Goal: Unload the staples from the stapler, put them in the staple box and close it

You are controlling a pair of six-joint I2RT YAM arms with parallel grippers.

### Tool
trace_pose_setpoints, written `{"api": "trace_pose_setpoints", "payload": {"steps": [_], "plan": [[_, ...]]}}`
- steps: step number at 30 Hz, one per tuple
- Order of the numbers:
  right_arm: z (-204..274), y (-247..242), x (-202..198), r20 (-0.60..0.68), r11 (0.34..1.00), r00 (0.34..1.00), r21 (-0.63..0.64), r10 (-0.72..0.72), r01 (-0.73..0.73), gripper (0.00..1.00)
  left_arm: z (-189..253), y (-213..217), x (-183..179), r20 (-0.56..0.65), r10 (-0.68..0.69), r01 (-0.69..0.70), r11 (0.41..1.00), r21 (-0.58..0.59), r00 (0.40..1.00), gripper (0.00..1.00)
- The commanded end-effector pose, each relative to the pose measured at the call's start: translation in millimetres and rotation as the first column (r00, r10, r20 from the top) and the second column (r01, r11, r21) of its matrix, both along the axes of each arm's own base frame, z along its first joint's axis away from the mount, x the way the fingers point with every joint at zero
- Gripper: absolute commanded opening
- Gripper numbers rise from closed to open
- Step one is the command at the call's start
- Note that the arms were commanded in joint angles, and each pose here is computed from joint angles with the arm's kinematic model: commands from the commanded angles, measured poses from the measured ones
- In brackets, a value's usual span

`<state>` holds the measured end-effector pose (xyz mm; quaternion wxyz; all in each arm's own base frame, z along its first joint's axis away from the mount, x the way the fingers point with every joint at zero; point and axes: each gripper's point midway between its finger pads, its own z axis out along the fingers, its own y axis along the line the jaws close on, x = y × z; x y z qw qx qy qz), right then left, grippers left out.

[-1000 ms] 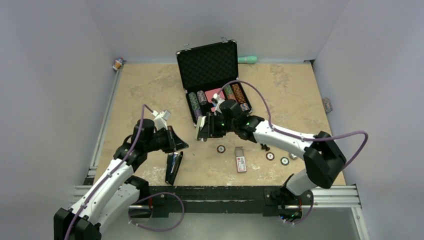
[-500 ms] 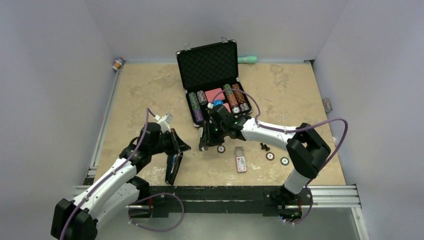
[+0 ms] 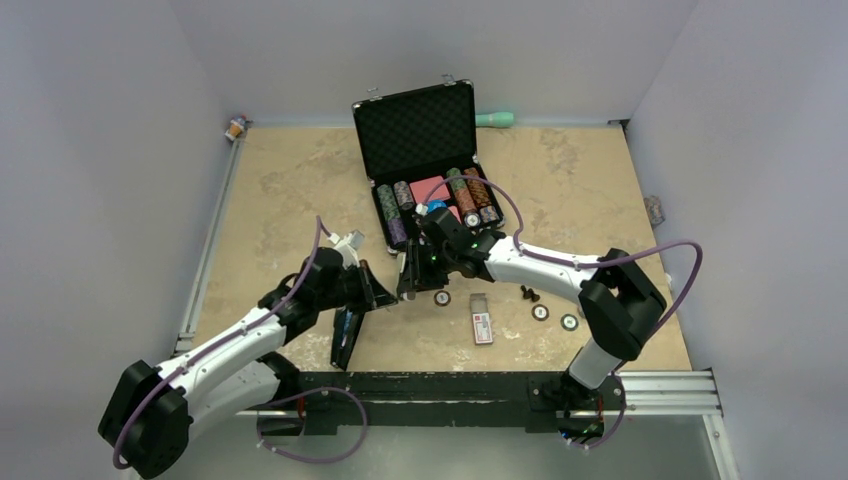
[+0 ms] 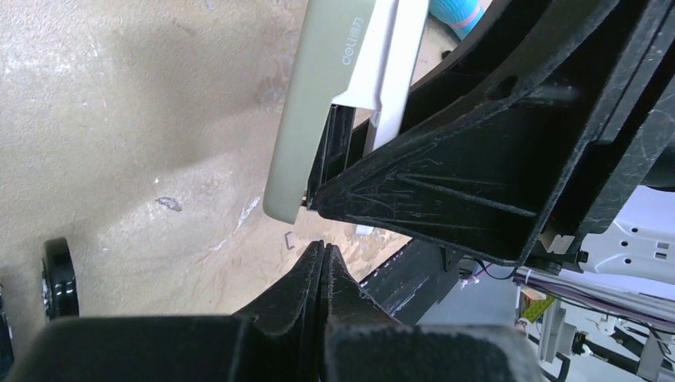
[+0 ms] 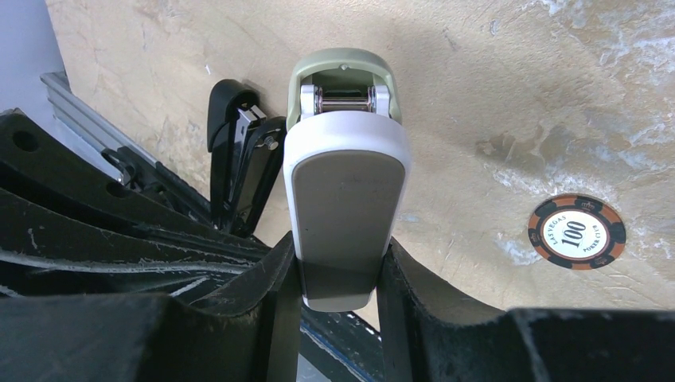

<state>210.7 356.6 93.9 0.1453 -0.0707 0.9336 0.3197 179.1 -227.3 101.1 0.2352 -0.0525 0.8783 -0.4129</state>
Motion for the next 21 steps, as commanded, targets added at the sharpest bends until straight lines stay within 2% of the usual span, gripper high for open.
{"api": "trace_pose_setpoints", "payload": {"steps": [1, 21], "plan": [[34, 9, 5, 0.058, 0.997, 0.998, 0.075, -0.003, -0.002, 0.0, 15, -7, 12, 0.064, 0.027, -0.025, 0.999, -0.039, 0.998, 0.0], [54, 18, -8, 0.063, 0.987, 0.997, 0.15, 0.047, -0.056, 0.0, 1, -6, 13, 0.057, 0.021, -0.021, 1.0, 0.005, 0.998, 0.0]]}}
